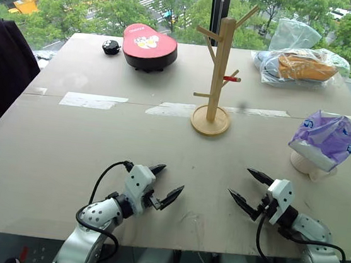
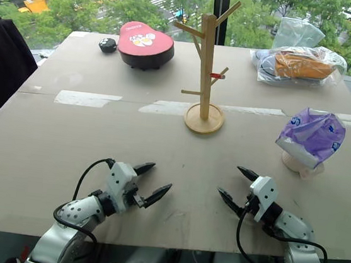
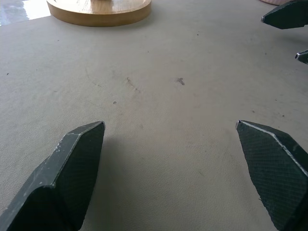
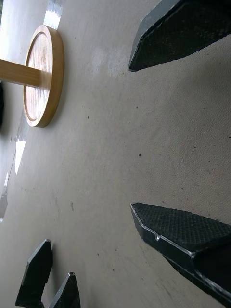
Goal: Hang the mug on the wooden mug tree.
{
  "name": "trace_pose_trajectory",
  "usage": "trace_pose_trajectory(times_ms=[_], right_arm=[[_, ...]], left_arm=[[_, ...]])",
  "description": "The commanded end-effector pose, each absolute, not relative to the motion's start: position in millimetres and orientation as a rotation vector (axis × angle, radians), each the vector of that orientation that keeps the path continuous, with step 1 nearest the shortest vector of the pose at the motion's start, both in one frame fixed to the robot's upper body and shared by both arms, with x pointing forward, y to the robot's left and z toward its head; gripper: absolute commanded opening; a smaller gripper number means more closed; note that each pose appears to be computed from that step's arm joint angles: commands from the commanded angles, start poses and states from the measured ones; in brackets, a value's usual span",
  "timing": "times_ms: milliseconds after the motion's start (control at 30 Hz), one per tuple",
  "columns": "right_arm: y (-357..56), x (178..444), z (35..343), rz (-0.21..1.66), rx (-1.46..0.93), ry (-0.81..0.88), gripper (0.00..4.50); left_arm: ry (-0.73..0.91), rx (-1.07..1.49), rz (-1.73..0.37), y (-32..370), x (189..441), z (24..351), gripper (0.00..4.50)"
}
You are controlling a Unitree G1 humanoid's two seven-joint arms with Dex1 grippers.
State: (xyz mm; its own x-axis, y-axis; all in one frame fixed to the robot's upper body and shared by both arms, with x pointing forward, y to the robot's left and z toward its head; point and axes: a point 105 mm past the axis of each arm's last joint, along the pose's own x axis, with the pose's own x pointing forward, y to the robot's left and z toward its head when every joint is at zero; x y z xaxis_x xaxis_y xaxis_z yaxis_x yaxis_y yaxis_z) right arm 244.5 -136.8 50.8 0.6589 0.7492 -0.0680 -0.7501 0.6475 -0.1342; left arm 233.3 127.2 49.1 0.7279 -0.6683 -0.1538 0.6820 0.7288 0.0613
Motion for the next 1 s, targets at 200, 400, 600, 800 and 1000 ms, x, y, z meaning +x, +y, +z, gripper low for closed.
trace_pose_trajectory(times_ms=[200,400,600,800,1000], right_arm=[[-133,240,42,0.863,-0.133,0.045,4.40],[-133,239,41,0.860,-0.131,0.049,4.40],[-134,239,41,0.858,-0.132,0.050,4.40],[-134,239,41,0.857,-0.132,0.048,4.40],[-135,235,57,0.829,-0.085,0.024,4.40]], left_arm=[[0.142,0.114,-0.723,130,234,45,4.50],[0.145,0.113,-0.726,131,234,44,4.50],[0.145,0.112,-0.727,132,234,44,4.50],[0.142,0.115,-0.732,133,236,44,4.50],[0.102,0.102,-0.816,119,245,59,4.50]])
